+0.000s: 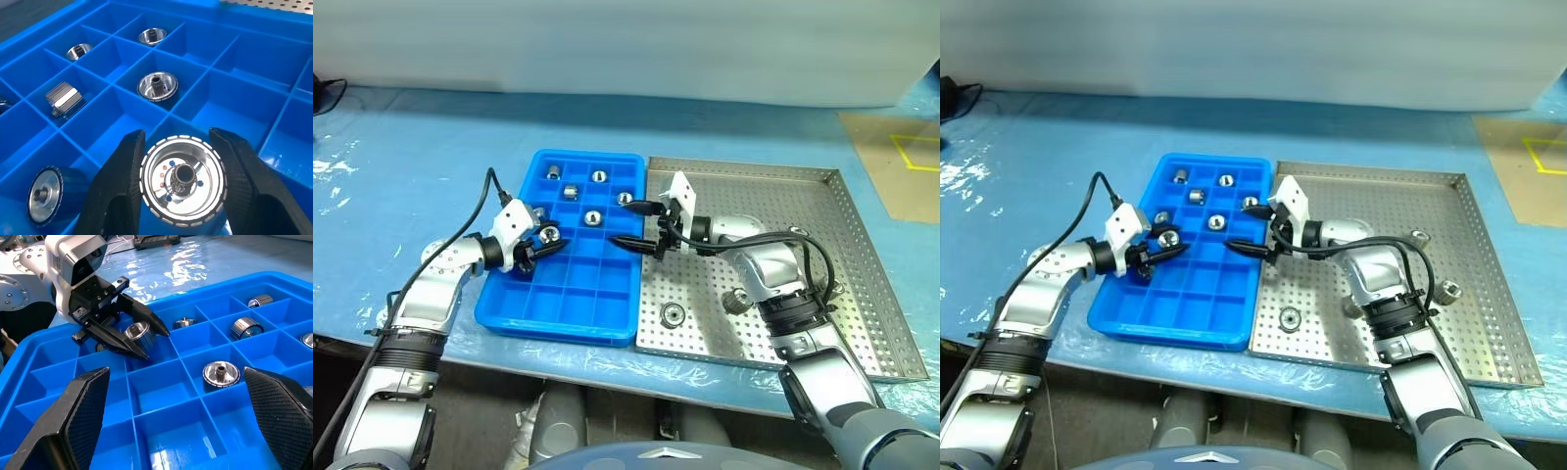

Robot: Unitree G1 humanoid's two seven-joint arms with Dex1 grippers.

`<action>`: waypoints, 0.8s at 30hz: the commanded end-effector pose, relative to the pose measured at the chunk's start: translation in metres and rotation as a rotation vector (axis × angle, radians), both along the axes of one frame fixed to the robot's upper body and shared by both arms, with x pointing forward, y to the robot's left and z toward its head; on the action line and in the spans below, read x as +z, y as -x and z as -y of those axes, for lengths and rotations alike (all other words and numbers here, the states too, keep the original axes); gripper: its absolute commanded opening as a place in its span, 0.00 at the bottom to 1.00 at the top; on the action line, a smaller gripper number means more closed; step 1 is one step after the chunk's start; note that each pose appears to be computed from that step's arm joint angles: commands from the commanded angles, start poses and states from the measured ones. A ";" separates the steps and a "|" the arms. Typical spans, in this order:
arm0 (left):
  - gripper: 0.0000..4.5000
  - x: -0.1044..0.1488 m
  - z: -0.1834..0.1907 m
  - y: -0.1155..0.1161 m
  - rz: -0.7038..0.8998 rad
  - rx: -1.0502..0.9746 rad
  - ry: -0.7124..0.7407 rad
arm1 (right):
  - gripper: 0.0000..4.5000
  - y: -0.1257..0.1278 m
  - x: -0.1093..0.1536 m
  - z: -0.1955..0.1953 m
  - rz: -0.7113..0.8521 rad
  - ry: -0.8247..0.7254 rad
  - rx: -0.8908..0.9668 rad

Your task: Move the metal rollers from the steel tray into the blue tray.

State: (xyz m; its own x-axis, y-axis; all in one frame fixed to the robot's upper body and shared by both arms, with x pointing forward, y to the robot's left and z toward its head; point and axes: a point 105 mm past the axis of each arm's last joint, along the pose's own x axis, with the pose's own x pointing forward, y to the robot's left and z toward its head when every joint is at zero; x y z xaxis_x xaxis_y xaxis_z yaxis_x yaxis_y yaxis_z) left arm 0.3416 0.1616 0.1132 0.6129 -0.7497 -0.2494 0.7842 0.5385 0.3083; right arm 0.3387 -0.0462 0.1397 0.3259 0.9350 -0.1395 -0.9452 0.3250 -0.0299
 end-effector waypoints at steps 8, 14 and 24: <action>0.38 -0.006 0.002 -0.007 -0.003 -0.022 -0.031 | 1.00 0.002 0.008 0.004 0.049 -0.008 -0.031; 0.73 0.004 0.010 -0.017 0.028 0.002 -0.012 | 1.00 0.001 0.008 0.007 0.051 -0.009 -0.052; 0.73 0.061 0.058 -0.027 0.106 -0.153 0.144 | 1.00 -0.004 0.019 0.028 0.092 -0.017 -0.153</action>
